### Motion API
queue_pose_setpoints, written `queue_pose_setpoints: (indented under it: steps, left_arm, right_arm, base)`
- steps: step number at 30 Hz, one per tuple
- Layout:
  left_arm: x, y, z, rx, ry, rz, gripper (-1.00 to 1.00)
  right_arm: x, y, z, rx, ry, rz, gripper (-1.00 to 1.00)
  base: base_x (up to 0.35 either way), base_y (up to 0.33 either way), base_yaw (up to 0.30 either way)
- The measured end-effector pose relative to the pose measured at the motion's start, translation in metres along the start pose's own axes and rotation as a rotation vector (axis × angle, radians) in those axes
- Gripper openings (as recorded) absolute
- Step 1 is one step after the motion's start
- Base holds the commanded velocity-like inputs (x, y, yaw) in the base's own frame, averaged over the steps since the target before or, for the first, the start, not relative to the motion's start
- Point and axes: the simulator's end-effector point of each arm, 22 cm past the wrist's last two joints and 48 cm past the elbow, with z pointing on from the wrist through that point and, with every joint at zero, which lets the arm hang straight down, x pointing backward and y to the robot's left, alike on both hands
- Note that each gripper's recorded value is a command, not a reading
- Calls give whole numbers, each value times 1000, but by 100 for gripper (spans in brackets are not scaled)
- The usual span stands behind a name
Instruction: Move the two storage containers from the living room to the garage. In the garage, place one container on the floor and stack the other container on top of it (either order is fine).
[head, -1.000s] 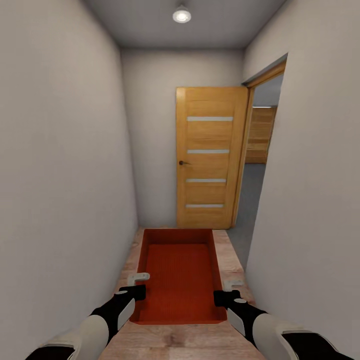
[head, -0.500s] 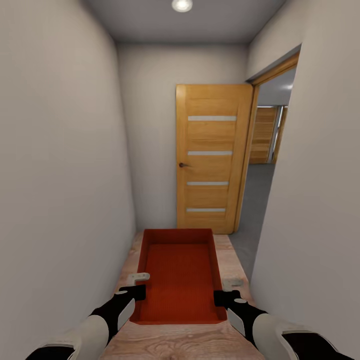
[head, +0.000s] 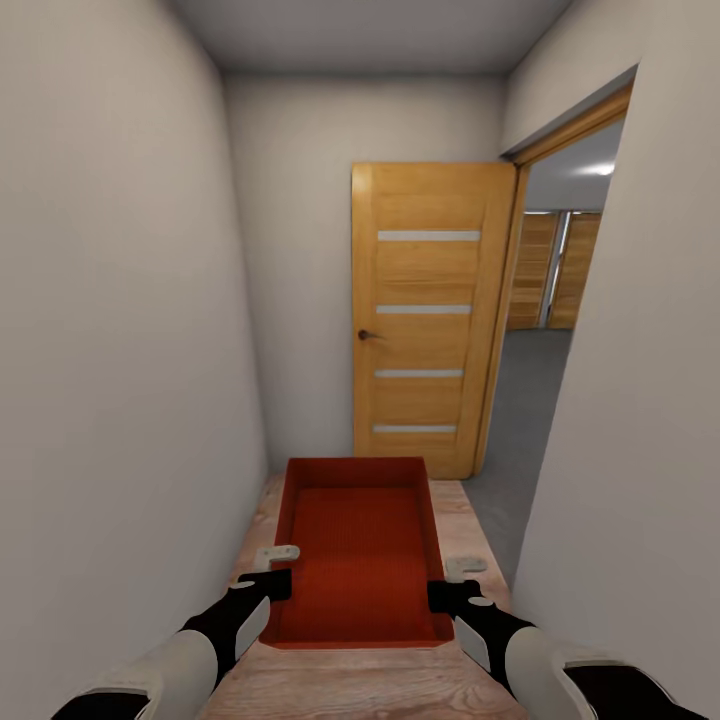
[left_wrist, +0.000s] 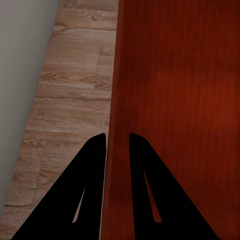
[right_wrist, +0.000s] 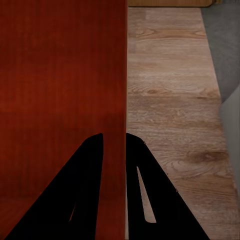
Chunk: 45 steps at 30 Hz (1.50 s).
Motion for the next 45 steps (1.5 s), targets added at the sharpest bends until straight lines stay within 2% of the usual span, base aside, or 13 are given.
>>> queue_pose_setpoints:
  steps: [45]
  left_arm:
    - [0,0,0,0,-1,-1,-100]
  right_arm:
    - [0,0,0,0,-1,-1,-100]
  base:
    - [325,0,0]
